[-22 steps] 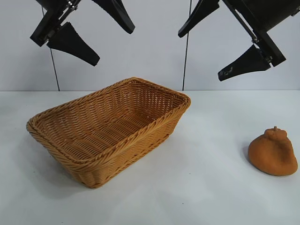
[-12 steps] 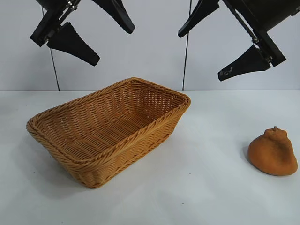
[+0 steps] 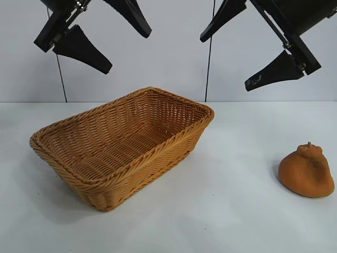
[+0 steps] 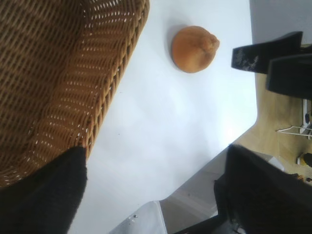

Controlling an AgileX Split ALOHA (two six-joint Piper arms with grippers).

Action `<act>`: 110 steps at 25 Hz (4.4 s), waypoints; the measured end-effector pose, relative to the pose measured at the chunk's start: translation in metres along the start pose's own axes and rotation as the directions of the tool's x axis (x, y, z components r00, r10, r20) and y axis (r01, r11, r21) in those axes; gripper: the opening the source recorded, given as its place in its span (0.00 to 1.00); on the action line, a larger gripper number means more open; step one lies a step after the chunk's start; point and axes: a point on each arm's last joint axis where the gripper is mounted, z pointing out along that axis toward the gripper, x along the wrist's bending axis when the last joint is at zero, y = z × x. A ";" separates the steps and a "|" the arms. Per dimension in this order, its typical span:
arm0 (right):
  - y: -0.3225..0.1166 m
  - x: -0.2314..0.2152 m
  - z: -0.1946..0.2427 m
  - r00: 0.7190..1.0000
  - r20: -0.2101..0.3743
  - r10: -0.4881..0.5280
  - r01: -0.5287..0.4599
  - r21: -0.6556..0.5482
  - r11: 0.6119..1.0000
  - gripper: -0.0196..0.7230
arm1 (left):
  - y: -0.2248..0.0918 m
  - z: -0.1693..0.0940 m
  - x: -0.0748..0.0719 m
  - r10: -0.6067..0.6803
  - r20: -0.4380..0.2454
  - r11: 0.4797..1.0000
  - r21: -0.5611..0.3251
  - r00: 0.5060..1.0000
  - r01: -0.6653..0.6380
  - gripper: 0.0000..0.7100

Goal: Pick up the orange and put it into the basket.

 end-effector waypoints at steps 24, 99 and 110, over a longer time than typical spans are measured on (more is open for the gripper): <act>0.001 0.000 0.000 1.000 0.003 -0.004 0.004 -0.010 1.000 0.96 | -0.044 -0.048 0.016 -0.223 -0.355 0.974 -0.113 0.908 0.196 0.79; 0.000 -0.001 0.000 1.000 0.006 -0.007 0.007 0.000 1.000 0.96 | 0.025 0.020 0.130 -0.269 -0.447 0.953 0.003 0.853 0.302 0.12; -0.001 0.000 0.000 1.000 0.003 -0.008 0.008 0.015 1.000 0.96 | 0.022 0.072 0.117 -0.140 -0.439 0.958 0.168 0.888 0.234 0.12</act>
